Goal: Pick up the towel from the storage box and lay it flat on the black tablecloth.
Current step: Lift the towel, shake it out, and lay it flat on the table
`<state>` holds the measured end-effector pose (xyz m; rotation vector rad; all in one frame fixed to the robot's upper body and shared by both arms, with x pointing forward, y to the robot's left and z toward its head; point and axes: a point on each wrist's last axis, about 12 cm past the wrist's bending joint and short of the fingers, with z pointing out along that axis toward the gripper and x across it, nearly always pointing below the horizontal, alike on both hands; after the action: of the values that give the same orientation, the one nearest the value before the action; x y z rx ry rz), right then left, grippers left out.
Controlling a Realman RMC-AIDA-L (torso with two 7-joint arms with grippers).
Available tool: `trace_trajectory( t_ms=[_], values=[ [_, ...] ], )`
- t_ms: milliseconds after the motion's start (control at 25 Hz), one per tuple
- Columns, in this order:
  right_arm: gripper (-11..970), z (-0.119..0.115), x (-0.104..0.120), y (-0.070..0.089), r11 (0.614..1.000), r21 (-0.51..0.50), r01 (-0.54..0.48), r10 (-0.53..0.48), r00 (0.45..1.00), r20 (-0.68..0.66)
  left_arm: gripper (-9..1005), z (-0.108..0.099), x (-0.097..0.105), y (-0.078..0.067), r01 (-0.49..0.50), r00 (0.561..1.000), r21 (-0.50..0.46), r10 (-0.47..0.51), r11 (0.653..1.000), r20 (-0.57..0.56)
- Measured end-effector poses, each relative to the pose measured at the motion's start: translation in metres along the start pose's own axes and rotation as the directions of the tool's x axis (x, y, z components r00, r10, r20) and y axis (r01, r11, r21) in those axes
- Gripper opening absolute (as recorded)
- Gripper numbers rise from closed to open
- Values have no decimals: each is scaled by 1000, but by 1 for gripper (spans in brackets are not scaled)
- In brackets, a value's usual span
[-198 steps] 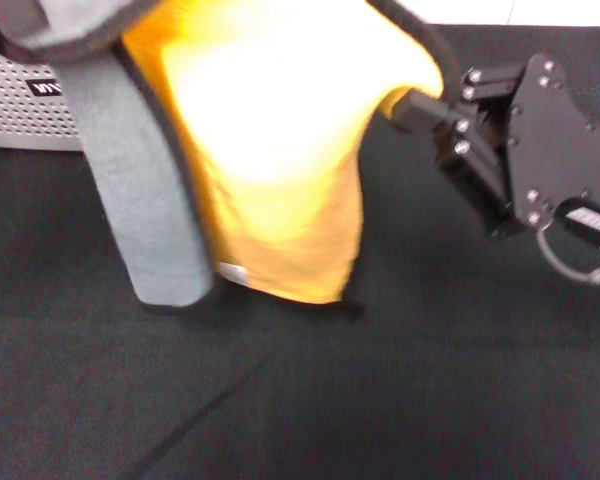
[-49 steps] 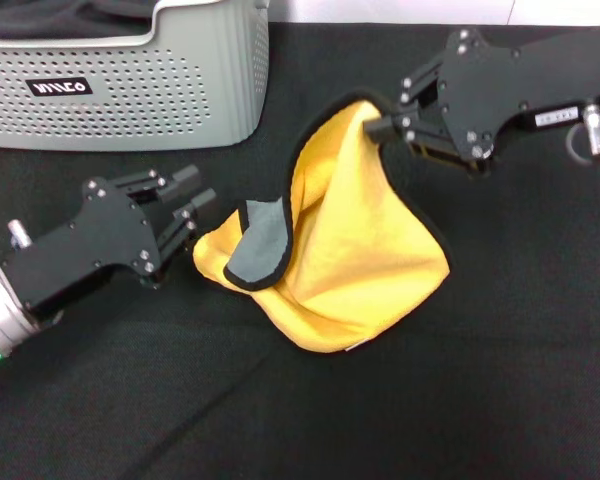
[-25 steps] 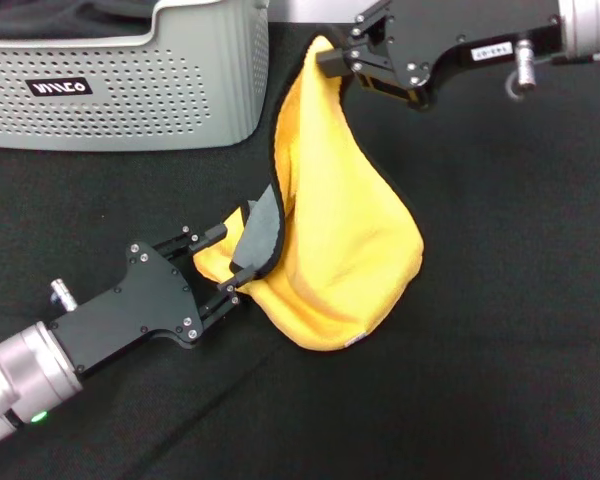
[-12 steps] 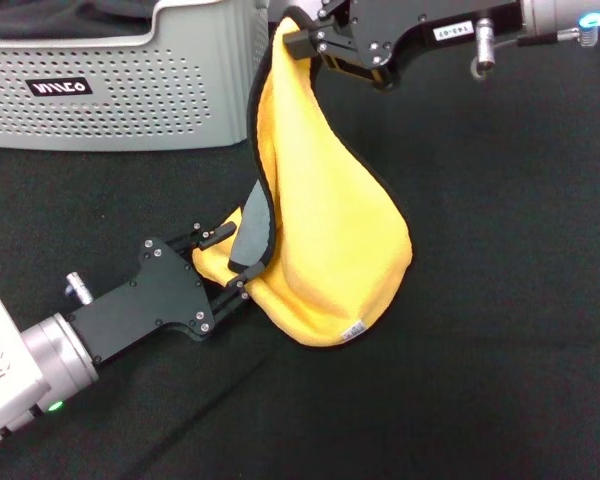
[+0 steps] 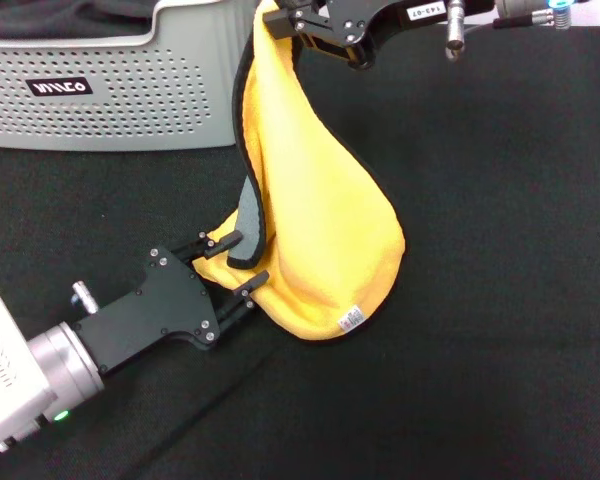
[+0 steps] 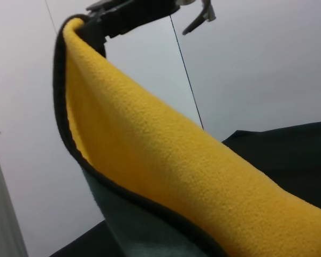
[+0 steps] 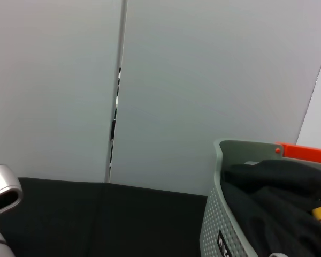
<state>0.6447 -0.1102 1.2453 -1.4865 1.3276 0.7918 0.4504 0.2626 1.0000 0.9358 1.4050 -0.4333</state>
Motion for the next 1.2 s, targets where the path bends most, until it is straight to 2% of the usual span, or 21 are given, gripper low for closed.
trace_trajectory(
  t_ms=[440,1200],
  values=[
    [9,2,-2,0,1000,-9,-1,1,1000,9,483,2,4,-9,-33,999,-85,32,996,-16],
    [9,-1,-1,2,1000,-16,-6,6,1000,19,473,8,5,-2,-3,1000,-169,-1,986,-26]
  ],
)
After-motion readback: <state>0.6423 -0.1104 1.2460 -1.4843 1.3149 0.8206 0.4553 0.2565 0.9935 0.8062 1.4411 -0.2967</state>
